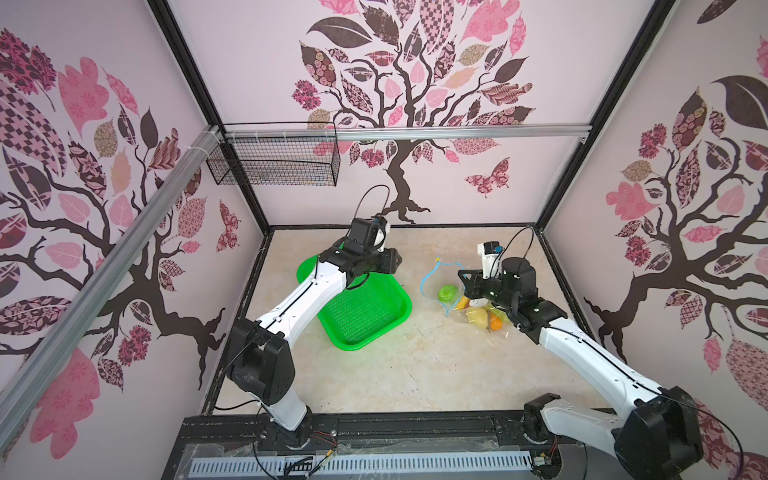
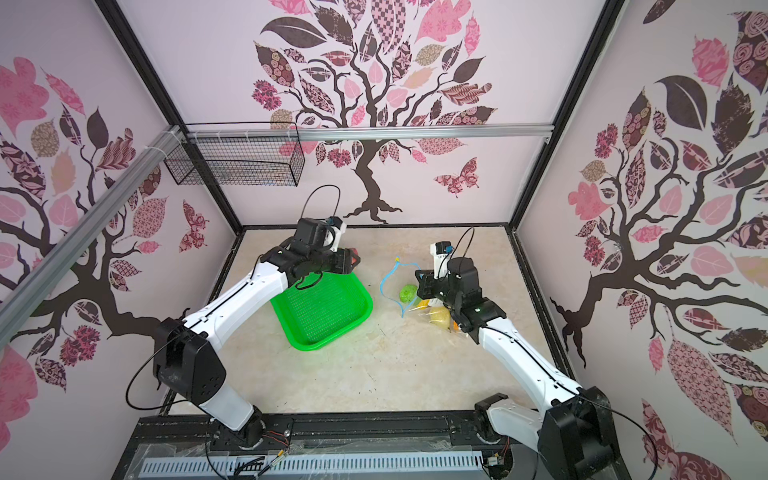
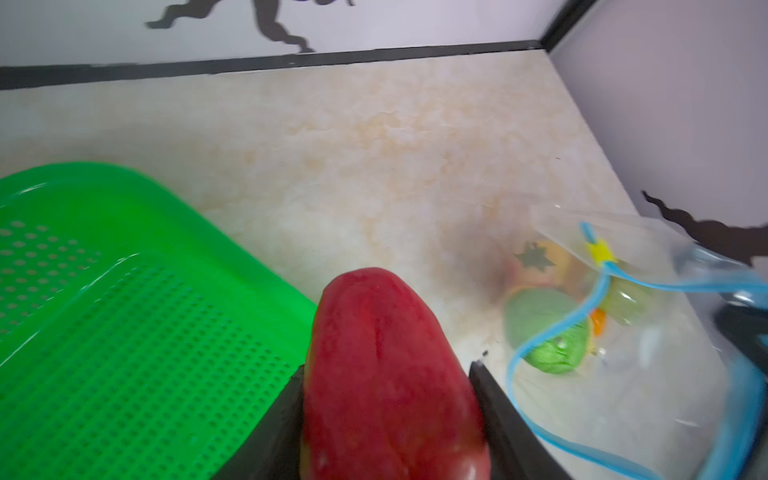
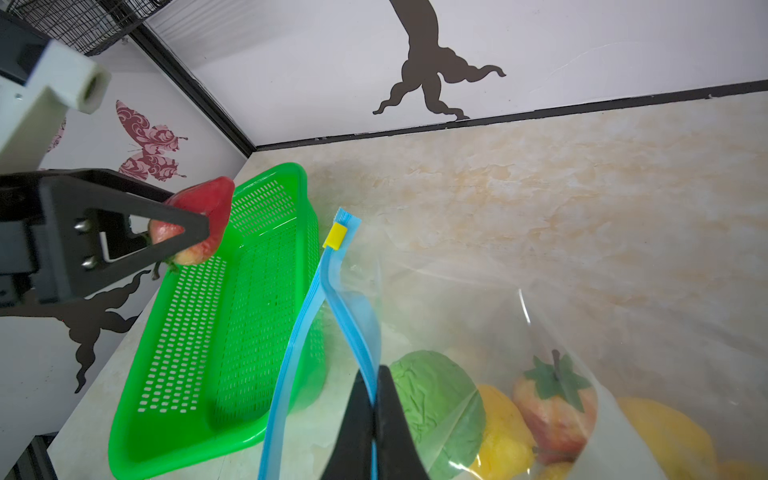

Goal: Place the food in the zip-top bag and seal the zipper
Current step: 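Lift the red fruit and carry it with the left gripper into the bag mouth, then open the left gripper to drop the red fruit into the bag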

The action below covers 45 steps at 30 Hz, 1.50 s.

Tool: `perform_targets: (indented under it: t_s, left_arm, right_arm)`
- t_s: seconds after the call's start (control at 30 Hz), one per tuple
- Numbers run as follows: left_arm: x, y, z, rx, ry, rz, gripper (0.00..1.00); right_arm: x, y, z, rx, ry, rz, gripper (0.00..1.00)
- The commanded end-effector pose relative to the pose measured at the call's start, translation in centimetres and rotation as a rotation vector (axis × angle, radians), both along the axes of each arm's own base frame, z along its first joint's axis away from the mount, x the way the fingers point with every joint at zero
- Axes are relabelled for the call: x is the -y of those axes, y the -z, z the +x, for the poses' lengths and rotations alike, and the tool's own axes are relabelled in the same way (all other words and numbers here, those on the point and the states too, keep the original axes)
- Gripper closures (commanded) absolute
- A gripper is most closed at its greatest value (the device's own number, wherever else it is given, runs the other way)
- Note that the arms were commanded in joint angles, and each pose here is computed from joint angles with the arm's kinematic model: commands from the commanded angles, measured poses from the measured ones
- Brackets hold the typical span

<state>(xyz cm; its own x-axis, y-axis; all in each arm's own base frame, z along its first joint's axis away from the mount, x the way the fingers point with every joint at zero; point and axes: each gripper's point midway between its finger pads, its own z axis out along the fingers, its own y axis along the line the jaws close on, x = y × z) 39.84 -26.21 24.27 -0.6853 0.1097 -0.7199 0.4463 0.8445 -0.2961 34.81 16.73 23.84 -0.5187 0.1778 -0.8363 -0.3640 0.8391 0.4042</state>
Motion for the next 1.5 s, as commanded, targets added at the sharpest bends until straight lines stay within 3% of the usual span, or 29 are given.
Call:
perform_targets:
  t_s: [0.0,0.17,0.33,0.83,0.93,1.03,1.23,1.47]
  left_arm:
    - [2.8,-2.2,-1.2,0.08,0.077,-0.058,0.46]
    - [6.8,-3.5,-3.0,0.102,0.176,-0.111,0.46]
    - [9.5,-1.7,-3.9,0.026,0.229,-0.151,0.47]
    - [12.8,3.6,-4.1,-0.137,0.284,-0.136,0.44]
    - [13.3,3.4,-4.2,-0.149,0.293,-0.153,0.36]
    - [13.2,2.7,-4.1,-0.148,0.28,-0.162,0.15]
    - [11.3,-0.8,-4.2,-0.057,0.234,-0.149,0.12]
    - [4.6,-3.3,-1.9,0.112,0.005,-0.036,0.04]
  right_arm:
    - [-0.4,-1.6,0.3,0.035,-0.02,0.019,1.0]
    - [-0.8,-2.1,0.0,0.045,-0.044,0.032,1.0]
    - [-0.8,-2.4,-0.2,0.055,-0.045,0.033,1.0]
    - [-0.6,-2.0,0.0,0.048,-0.038,0.024,1.0]
    - [-0.6,-1.9,0.0,0.044,-0.038,0.023,1.0]
    - [-0.6,-2.0,-0.1,0.048,-0.036,0.021,1.0]
    - [-0.4,-2.0,0.0,0.047,-0.025,0.016,1.0]
    - [-0.1,-2.2,0.0,0.055,-0.014,0.015,1.0]
